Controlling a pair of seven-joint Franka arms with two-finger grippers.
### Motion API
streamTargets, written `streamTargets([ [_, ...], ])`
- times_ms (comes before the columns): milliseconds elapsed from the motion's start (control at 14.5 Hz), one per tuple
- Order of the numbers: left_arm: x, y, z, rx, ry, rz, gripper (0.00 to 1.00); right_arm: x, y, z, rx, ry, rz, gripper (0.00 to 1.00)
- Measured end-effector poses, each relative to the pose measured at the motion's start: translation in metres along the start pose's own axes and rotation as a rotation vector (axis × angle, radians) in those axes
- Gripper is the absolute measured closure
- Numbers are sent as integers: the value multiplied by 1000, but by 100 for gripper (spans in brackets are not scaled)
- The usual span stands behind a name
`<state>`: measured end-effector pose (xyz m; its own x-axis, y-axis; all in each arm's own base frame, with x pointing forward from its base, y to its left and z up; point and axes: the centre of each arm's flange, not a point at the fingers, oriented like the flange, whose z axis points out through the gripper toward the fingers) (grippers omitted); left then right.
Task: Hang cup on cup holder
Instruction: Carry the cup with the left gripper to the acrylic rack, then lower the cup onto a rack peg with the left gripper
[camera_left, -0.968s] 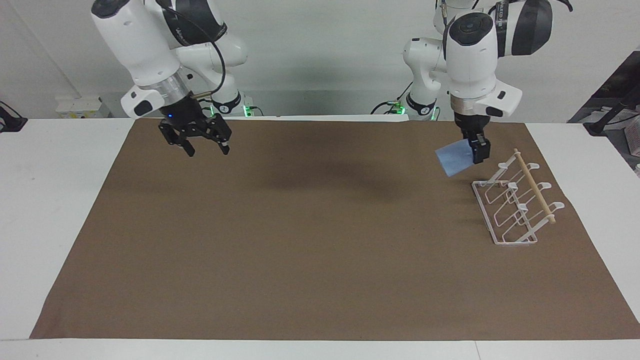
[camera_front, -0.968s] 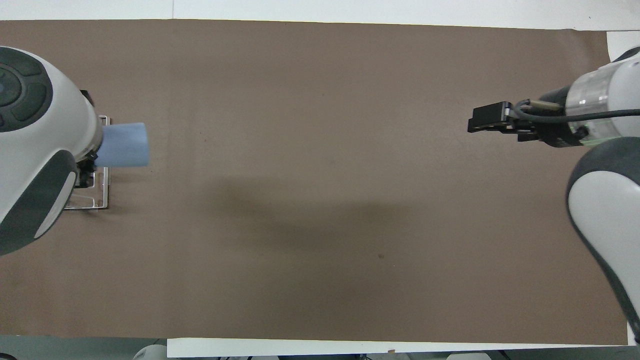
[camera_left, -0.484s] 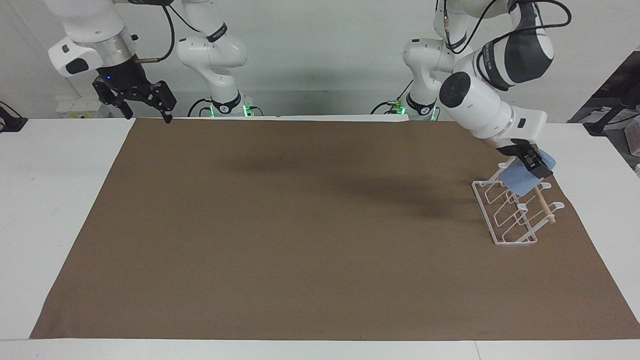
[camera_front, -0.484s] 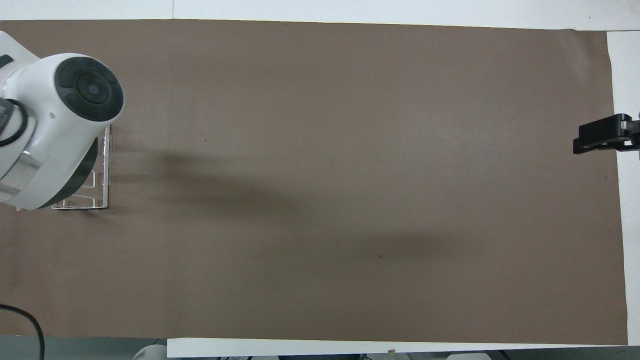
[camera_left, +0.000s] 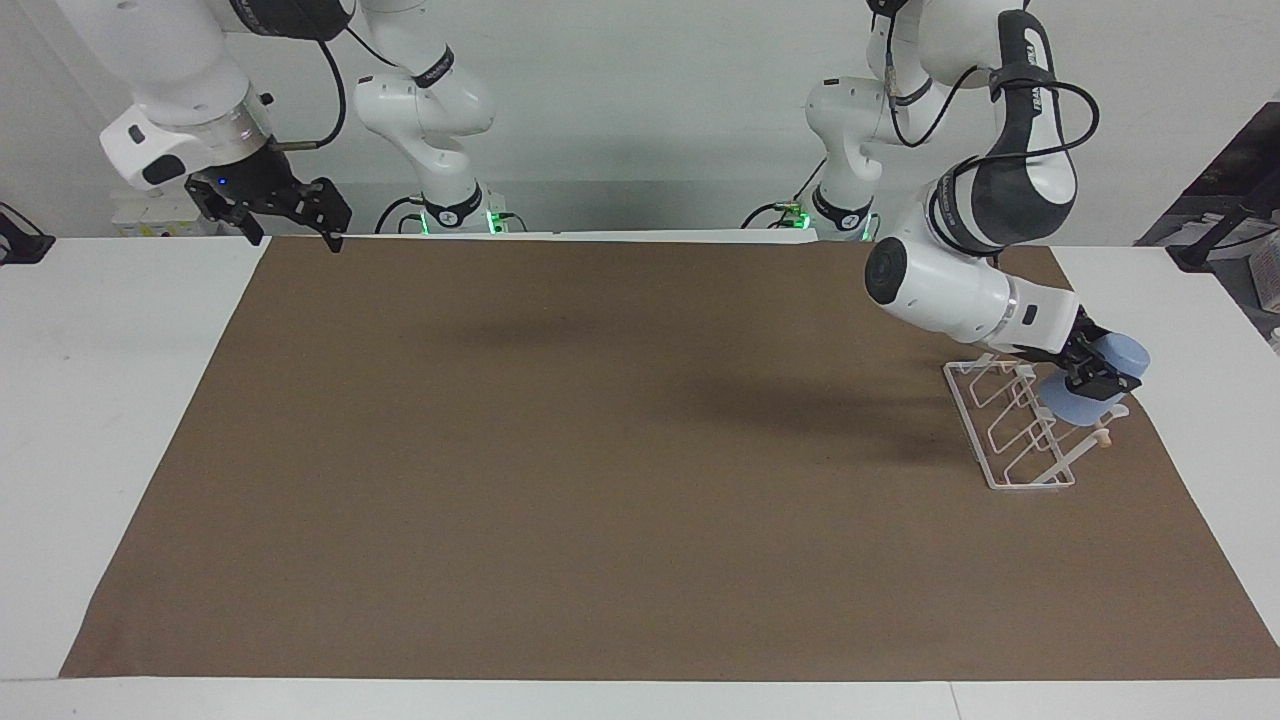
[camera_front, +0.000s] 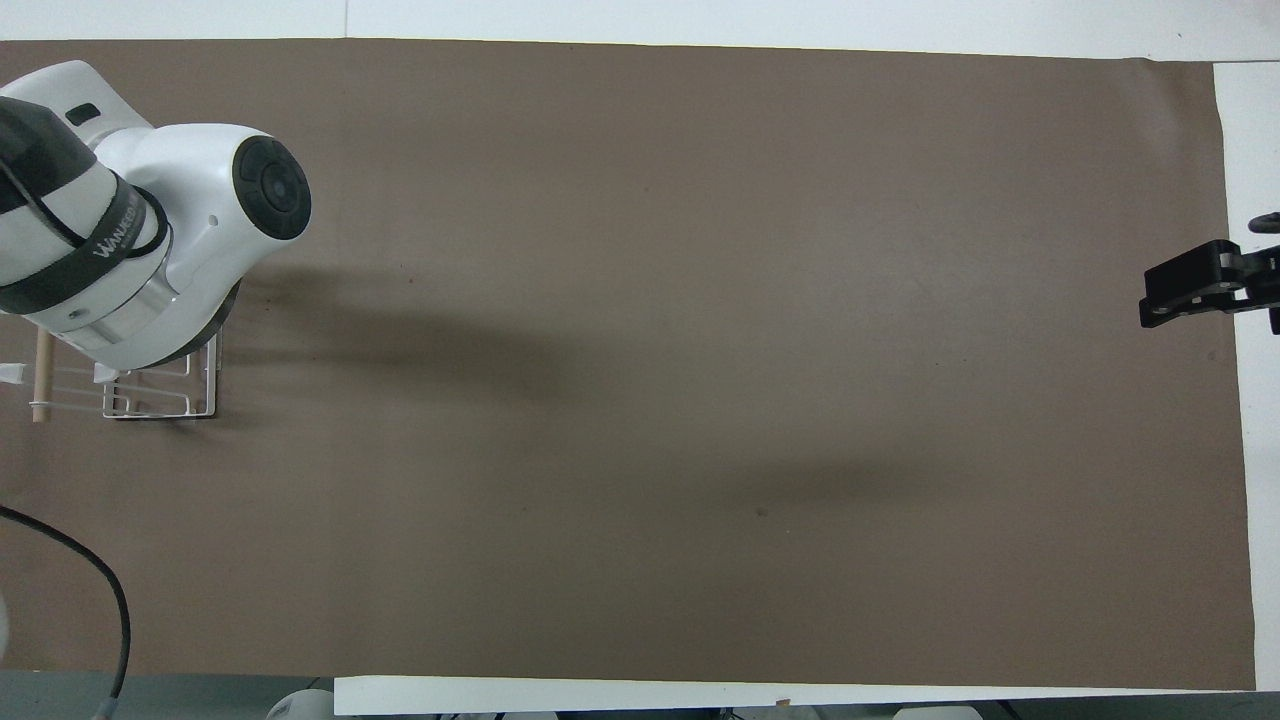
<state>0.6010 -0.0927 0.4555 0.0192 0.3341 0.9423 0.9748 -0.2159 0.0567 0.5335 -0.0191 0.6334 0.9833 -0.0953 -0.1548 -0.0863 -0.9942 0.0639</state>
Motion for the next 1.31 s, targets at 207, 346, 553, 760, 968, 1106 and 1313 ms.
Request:
streamTargets([
  [207,-25,6,9,8,14,40,28,0,1,0,0,1,0,0],
  [346,-36,11,12,11,15,53,28,-1,2,1,0,1,0,0],
  [553,-42,13,10,8,14,61,28,6,1,6,3,42,0,0],
  [760,-43,13,9,12,18,63,28,15,2,22,1,10,4,0],
  [968,-48,8,9,30,30,77,28,11,4,14,3,24,6,0],
  [1106,-51,6,10,36,32,83,28,4,5,7,4,38,7,0],
  [1313,-53,6,10,43,22,84,28,2,5,4,4,41,6,0],
])
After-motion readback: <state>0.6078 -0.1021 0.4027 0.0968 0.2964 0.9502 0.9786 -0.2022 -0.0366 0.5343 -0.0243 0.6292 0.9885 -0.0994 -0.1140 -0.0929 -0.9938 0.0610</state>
